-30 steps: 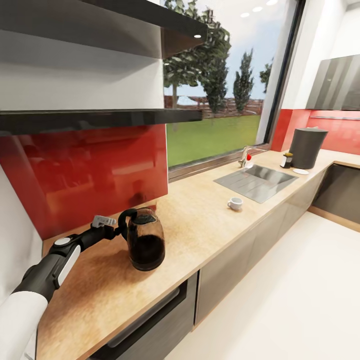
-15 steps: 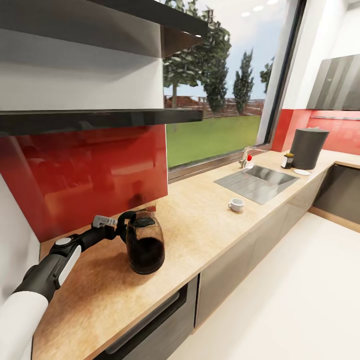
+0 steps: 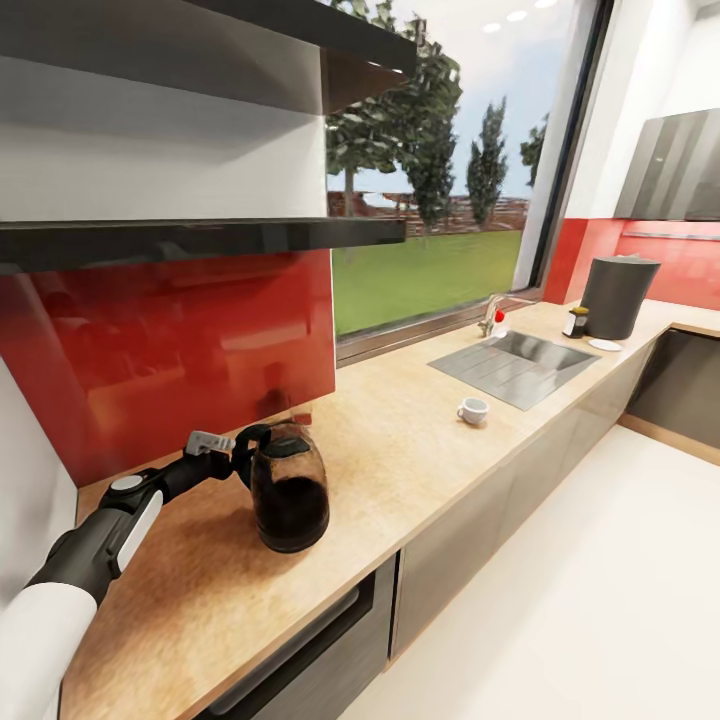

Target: Set up a coffee station on the kitchen countertop: keep the coffee maker on the countertop, move the bottle of coffee from the kitchen shelf to the counter next to the coffee maker, place a paper coffee filter on top of the coffee maker, put the saucer next to the coffee maker with the coffee cup on the saucer, and place the electric kettle next to the coffee maker.

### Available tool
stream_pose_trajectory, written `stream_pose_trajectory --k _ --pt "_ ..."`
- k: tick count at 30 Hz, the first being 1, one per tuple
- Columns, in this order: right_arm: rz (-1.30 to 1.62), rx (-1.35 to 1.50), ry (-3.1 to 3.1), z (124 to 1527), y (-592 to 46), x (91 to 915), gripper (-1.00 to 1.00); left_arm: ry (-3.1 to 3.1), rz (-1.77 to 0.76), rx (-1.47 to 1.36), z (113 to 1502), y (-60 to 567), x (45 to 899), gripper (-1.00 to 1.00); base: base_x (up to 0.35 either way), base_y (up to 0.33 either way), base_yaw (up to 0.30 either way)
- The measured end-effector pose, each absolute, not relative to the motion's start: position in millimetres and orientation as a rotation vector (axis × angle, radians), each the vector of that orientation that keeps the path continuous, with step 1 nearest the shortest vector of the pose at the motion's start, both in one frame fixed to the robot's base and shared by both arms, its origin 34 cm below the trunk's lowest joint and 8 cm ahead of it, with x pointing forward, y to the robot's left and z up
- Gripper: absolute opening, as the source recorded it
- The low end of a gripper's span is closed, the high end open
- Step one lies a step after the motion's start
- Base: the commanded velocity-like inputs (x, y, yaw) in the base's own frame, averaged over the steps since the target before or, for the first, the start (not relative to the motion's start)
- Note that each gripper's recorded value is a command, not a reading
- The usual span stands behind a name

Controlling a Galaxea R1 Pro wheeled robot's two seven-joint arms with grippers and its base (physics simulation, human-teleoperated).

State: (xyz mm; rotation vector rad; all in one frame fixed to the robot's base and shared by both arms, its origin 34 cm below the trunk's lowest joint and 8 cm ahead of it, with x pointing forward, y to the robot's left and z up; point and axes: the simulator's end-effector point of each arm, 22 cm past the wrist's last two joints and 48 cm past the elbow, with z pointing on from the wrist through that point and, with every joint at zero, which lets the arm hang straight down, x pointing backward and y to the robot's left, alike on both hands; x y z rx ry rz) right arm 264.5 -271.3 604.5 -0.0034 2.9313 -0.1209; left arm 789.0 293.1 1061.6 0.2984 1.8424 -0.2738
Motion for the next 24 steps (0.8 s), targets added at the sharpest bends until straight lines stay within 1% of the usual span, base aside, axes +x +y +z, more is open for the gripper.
stream_pose_trajectory --k 24 --pt "-0.123 -0.004 2.933 604.4 -272.3 263.8 1.0 1.834 -0.278 0.29 1064.0 288.1 790.8 1.0 0.004 0.0 0.0"
